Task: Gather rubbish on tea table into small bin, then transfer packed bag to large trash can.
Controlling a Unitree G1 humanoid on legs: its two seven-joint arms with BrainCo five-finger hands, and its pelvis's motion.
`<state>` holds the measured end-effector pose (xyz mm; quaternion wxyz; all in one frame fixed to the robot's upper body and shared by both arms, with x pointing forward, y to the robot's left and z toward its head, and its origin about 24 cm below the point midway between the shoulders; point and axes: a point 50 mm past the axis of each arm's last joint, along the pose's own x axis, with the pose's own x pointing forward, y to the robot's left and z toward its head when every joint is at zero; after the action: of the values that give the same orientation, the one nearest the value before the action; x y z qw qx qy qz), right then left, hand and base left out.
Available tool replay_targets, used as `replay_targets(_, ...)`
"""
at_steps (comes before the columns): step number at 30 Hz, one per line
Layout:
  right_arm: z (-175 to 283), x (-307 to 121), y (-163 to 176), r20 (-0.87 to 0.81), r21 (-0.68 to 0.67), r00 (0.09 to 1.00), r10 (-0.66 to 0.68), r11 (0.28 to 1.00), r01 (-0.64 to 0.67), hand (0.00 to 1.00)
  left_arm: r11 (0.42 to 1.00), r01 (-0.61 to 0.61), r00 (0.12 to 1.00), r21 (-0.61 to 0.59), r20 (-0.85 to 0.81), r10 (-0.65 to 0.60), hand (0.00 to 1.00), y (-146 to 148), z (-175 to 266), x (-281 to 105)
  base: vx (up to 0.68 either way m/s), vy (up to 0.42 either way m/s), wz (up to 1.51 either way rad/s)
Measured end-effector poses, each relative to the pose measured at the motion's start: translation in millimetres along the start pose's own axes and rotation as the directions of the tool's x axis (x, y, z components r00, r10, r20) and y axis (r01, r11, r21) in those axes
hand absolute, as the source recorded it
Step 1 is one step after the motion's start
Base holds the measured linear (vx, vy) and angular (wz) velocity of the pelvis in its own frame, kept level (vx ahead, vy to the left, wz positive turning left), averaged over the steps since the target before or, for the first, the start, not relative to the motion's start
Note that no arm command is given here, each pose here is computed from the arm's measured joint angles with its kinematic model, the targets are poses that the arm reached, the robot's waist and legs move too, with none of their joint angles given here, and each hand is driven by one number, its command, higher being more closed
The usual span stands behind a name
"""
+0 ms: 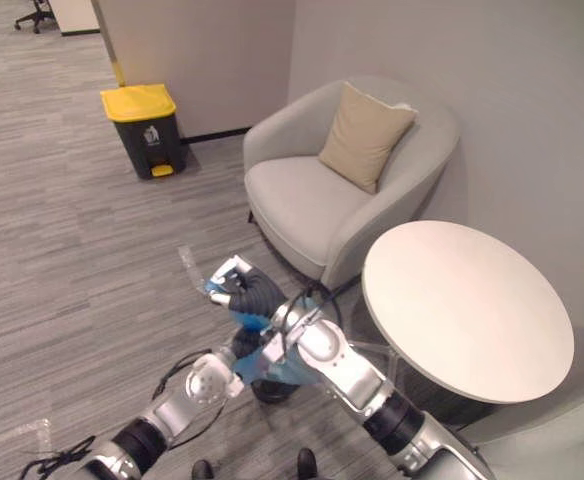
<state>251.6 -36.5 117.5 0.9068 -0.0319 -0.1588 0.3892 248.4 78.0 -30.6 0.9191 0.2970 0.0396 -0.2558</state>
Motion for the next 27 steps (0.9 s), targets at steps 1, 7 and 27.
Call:
replay_targets(1, -1.0, 0.3, -0.3, -0.003, 0.004, 1.000, -0.005, 1.000, 0.005, 1.00, 1.000, -0.002, 1.000, -0.010, -0.006, 0.002, 1.00, -0.2, -0.6, -0.2, 0.00, 0.000, 0.00)
replay_targets(7, -12.2, -4.4, 7.1, -0.033, 0.018, 0.999, -0.041, 0.999, 0.042, 1.00, 0.994, -0.031, 0.998, -0.104, -0.060, 0.025, 1.00, -3.6, -8.5, -6.1, 0.00, 0.000, 0.00)
replay_targets(27, -46.2, -50.8, -17.9, -0.168, -0.390, 0.938, -0.304, 0.894, 0.220, 0.00, 0.925, -0.231, 0.947, -0.300, -0.287, 0.143, 1.00, 3.7, -45.9, -31.1, 0.00, 0.000, 0.00)
